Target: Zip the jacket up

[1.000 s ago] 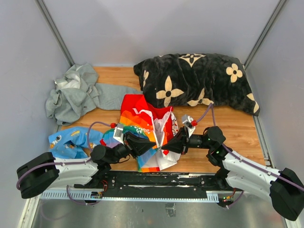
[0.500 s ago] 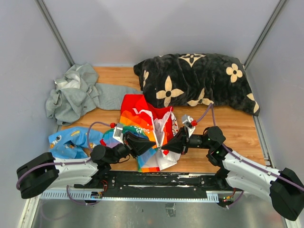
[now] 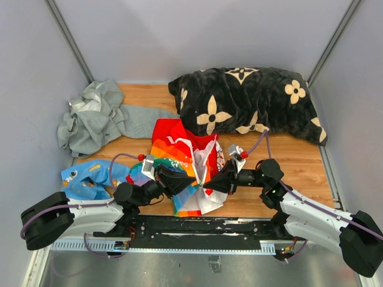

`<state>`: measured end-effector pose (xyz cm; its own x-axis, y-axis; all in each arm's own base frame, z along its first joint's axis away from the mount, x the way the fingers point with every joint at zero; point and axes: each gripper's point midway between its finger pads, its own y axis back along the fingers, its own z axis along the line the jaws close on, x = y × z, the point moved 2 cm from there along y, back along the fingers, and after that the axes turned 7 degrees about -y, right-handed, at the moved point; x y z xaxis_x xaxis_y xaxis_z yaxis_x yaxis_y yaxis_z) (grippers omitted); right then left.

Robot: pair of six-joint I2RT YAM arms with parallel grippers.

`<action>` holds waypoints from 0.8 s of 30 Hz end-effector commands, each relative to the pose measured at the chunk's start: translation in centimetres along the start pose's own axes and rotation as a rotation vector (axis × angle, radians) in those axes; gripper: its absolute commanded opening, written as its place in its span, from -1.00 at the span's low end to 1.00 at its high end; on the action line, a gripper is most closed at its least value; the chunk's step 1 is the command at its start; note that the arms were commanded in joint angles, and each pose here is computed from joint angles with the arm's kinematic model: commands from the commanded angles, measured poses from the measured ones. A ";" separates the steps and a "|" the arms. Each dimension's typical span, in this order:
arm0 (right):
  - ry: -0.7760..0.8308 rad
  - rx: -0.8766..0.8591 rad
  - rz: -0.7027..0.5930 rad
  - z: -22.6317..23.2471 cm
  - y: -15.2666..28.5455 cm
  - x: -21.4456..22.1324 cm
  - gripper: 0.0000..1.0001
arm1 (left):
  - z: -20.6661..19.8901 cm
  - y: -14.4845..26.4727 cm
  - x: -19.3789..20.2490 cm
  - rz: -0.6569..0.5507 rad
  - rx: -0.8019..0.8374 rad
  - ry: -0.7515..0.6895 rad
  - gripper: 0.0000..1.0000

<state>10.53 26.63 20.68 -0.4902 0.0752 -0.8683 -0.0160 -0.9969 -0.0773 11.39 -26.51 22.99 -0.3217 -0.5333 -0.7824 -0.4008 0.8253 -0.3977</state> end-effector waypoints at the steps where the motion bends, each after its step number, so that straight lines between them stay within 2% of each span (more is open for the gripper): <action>1: 0.046 -0.025 -0.032 0.5 0.1 -1.0 -0.99 | -0.7 -0.3 -1.4 -0.061 0.028 -0.008 -0.99; 24: 0.029 0.010 -0.058 0.2 0.2 -1.3 -0.99 | -0.7 -0.3 -0.4 -0.016 0.049 -0.003 -0.99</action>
<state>10.63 26.58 20.92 -0.4892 0.0873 -0.8678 -0.0276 -0.9960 -0.0846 11.41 -26.82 22.45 -0.3364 -0.5199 -0.7852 -0.3970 0.8344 -0.3824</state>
